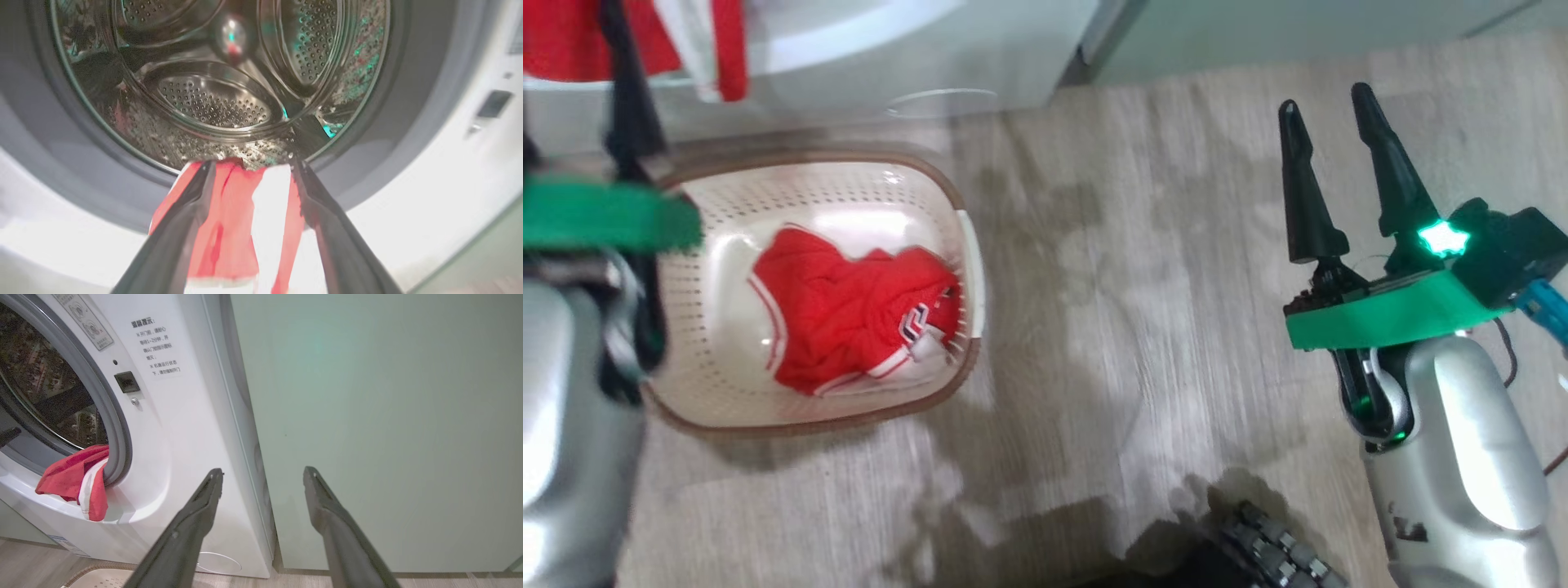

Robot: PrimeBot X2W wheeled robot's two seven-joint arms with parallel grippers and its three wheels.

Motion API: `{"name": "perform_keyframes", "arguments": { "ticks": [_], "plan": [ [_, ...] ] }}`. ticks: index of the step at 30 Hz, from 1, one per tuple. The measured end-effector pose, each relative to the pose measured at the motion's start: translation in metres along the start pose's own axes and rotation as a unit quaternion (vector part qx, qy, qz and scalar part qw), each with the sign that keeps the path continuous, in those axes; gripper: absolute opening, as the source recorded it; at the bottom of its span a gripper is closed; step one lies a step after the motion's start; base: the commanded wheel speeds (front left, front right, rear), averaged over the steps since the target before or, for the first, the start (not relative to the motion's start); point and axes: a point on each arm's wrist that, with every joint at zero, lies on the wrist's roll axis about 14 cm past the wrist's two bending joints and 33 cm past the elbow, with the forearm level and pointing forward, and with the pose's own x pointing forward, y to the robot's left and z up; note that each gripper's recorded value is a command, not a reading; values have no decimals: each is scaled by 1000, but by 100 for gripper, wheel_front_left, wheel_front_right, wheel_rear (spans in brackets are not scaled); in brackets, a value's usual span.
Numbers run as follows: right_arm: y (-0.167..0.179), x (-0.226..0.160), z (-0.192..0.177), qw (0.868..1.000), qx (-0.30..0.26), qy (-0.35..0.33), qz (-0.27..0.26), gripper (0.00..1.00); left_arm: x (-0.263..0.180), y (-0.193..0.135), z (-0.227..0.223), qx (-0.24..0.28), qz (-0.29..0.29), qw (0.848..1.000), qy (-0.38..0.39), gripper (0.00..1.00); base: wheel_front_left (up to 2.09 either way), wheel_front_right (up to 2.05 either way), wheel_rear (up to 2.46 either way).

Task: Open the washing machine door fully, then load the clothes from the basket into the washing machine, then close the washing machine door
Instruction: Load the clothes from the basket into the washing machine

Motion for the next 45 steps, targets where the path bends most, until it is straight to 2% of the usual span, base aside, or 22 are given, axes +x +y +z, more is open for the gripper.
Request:
{"name": "perform_keyframes", "arguments": {
  "ticks": [1, 7, 16, 45],
  "plan": [
    [3, 1, 2, 1000, 0, -2, 4, 100, -17, 0, 2, -2, 4, 1000, 7, 100, 0, 0, 0],
    [9, -2, 5, 1000, -1, -4, 9, 100, -59, 4, -1, -5, 26, 999, 32, 100, 0, 0, 0],
    [12, -15, 3, 1000, 0, 7, 9, 100, -92, 3, 6, -1, 38, 998, 43, 100, 0, 0, 0],
    [17, -21, -3, 1000, 0, 18, 14, 100, -93, 0, 0, 1, 26, 998, 55, 100, 0, 0, 0]
  ]
}}
